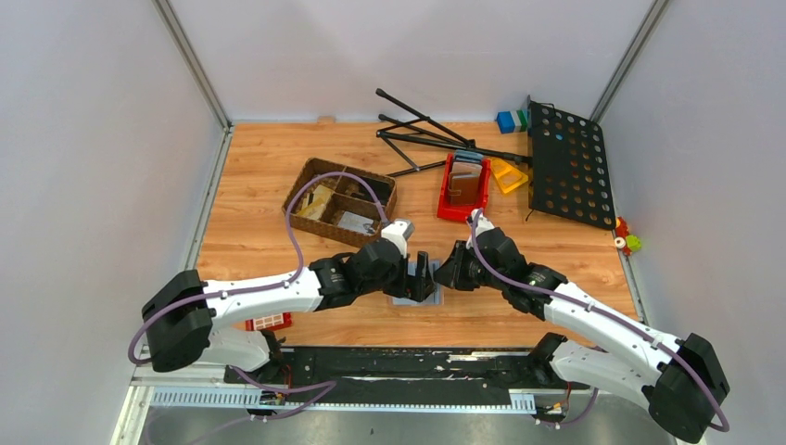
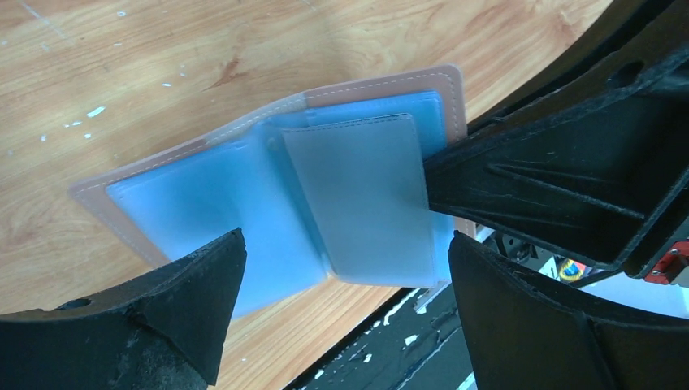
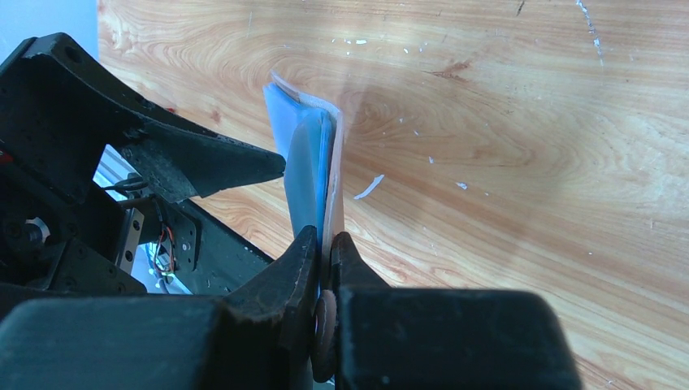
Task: Take the credit cards out of the card holder
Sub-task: Remove the credit card from the card holder.
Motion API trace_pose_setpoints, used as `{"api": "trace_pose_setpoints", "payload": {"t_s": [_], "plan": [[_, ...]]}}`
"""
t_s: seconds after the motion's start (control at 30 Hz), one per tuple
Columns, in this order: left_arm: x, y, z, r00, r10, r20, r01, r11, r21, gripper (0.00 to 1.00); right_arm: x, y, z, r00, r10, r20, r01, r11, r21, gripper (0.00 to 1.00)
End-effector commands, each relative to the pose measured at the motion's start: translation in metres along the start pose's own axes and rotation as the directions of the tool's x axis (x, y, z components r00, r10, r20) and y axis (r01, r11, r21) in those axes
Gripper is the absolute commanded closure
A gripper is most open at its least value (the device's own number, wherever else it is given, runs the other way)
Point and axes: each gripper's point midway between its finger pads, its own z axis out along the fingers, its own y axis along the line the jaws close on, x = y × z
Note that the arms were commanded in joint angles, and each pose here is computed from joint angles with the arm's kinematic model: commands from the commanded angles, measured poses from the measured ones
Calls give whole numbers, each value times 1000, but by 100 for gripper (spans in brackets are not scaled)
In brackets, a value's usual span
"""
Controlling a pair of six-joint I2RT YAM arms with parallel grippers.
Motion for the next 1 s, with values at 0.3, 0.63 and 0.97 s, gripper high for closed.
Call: {"api": "trace_pose_setpoints", "payload": {"t_s": [0.3, 0.63, 0.97], "plan": [[-4, 21, 7, 998, 57, -15, -59, 986, -156, 19, -16, 19, -6, 998, -6, 55, 10, 998, -60, 100], [18, 90, -14, 997, -68, -26, 60, 974, -217, 22, -14, 18, -13, 998, 10, 68, -5, 997, -74, 100], [8, 85, -45, 985, -158, 70, 156, 987, 37, 0, -22, 26, -24, 994, 47, 95, -32, 988, -151, 100]]}}
